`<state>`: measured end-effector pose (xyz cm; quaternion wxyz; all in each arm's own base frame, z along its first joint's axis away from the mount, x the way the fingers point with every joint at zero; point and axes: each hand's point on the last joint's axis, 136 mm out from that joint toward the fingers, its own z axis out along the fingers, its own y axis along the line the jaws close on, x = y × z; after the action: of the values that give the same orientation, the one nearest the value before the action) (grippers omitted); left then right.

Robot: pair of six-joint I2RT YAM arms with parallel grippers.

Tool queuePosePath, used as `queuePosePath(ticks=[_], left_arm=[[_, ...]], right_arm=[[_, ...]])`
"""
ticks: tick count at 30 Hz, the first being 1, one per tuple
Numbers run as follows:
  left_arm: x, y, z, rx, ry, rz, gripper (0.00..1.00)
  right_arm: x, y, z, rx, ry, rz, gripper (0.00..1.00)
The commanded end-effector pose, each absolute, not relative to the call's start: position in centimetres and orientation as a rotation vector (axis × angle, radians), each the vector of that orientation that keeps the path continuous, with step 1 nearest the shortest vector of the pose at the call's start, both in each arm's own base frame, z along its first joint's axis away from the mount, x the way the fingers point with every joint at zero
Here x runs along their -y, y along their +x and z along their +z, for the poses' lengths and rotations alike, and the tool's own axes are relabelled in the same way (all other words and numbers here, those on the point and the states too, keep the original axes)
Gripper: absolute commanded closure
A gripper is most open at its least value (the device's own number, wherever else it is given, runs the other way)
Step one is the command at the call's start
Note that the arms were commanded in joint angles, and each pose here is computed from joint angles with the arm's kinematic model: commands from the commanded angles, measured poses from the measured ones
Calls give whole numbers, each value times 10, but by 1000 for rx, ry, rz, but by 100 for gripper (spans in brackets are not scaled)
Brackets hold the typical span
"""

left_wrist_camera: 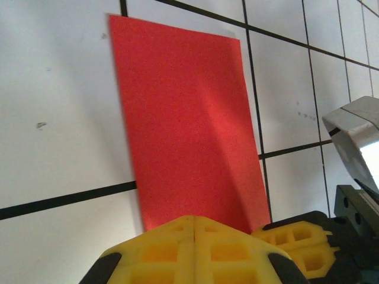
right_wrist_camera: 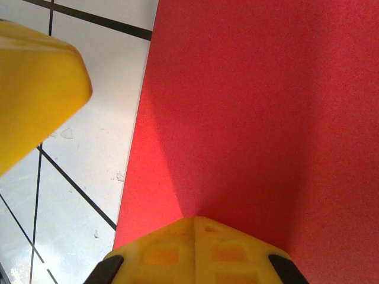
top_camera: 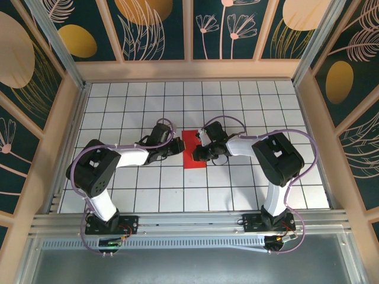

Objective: Fold a paper plane with a square sheet of paper (fold left side to right side)
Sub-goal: First fold the square sheet of paper in half at the center of the table, then fold the triangle a second time at the center of the table.

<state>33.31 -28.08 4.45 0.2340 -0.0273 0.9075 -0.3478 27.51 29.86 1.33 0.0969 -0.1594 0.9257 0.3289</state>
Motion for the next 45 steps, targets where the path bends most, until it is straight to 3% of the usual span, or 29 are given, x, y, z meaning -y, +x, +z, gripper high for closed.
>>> queuePosePath(ticks=[1, 16, 22, 26, 31, 39, 45], left_arm=[[297, 343, 58, -2443, -72, -1030, 95], [295, 342, 18, -2544, -70, -917, 96], [285, 332, -4, -2604, -86, -845, 97], [280, 323, -11, -2624, -91, -828, 98], [275, 317, -11, -2628, -100, -807, 98], [276, 316, -10, -2625, -100, -802, 99], [275, 316, -10, -2620, -96, -795, 99]], right_arm=[[-240, 221, -48, -3097, -366, 670, 100], [-245, 221, -45, -3087, -383, 684, 100], [-266, 234, -20, -3006, -390, 819, 100], [-286, 255, 25, -2859, -399, 955, 86], [-273, 275, 74, -2717, -327, 1034, 68], [-232, 263, 58, -2790, -158, 1071, 59], [-240, 246, 48, -2830, -95, 1191, 63]])
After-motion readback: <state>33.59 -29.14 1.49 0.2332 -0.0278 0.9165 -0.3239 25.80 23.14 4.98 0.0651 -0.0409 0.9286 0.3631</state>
